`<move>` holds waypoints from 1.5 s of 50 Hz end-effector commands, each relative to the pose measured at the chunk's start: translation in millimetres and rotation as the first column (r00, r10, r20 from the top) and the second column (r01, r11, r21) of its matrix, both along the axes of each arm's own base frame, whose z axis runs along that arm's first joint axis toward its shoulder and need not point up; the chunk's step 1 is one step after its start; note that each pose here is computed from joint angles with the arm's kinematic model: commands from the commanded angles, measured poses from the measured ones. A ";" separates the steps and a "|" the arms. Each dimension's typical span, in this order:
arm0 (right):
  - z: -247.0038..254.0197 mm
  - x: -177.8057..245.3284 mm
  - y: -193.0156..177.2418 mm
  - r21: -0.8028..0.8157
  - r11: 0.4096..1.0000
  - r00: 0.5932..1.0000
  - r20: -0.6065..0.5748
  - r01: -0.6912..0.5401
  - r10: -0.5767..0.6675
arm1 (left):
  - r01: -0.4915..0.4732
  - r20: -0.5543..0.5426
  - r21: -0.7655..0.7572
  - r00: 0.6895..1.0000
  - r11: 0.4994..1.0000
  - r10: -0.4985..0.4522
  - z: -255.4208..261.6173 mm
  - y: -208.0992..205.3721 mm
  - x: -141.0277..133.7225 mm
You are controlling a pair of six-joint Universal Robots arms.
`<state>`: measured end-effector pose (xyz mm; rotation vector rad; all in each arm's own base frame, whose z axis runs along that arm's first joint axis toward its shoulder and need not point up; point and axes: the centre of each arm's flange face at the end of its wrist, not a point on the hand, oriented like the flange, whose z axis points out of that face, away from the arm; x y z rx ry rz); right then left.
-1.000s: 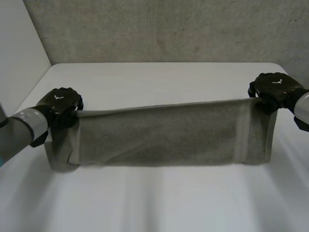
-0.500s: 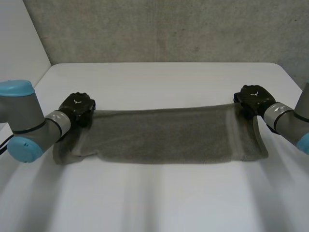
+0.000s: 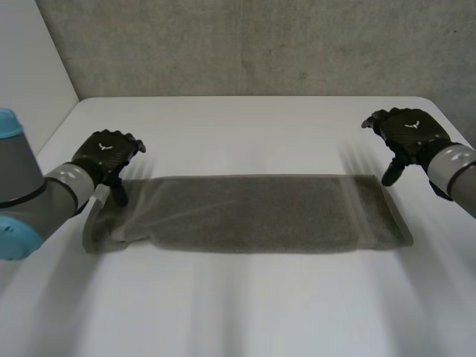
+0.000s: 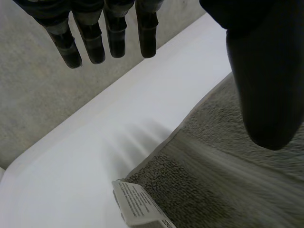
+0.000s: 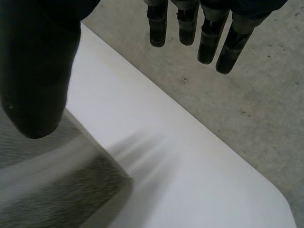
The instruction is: Fold the towel.
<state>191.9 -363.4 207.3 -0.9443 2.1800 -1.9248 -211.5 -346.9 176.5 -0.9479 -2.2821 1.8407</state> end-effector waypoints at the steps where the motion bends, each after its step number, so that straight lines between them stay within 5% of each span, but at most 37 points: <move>1: -3.1 -6.0 49.3 0.069 0.998 1.000 -0.003 0.000 0.000 | -0.015 -0.008 0.010 1.000 1.000 0.015 13.6 33.9 11.9; 13: -58.3 -24.7 65.8 0.235 0.972 0.998 -0.057 -0.021 0.035 | -0.047 -0.046 0.059 0.998 0.997 0.050 9.7 68.8 21.7; 28: -87.2 -27.7 56.8 0.248 0.969 0.995 -0.090 -0.012 0.036 | -0.065 -0.107 0.085 0.991 0.994 0.075 10.0 73.5 22.2; 43: -60.4 -75.0 34.3 0.161 0.979 0.990 -0.091 0.122 -0.109 | -0.069 -0.113 0.059 0.991 0.996 0.075 14.2 73.7 22.9; 50: -39.4 -153.2 8.1 0.029 0.956 0.934 -0.224 0.291 -0.277 | -0.079 -0.115 0.051 0.990 0.996 0.085 16.5 72.4 25.9; 57: -11.0 -171.7 -4.9 -0.064 0.957 0.913 -0.287 0.284 -0.290 | -0.076 -0.115 0.053 0.990 0.996 0.082 16.2 74.0 25.1; 62: 29.1 -158.4 -4.2 -0.132 0.959 0.926 -0.255 0.252 -0.278 | -0.075 -0.114 0.054 0.990 0.996 0.081 16.0 75.7 24.9; 67: 70.7 -64.1 15.9 -0.227 0.973 0.984 -0.163 0.026 -0.065 | -0.072 -0.114 0.056 0.990 0.996 0.078 15.6 76.5 24.1; 71: 73.5 -16.0 36.4 -0.241 0.965 0.986 -0.153 -0.102 0.066 | -0.069 -0.114 0.056 0.991 0.996 0.075 15.6 77.1 23.2; 75: 59.9 70.3 84.5 -0.245 0.915 0.944 -0.160 -0.321 0.288 | -0.064 -0.114 0.054 0.991 0.996 0.070 15.7 77.8 22.0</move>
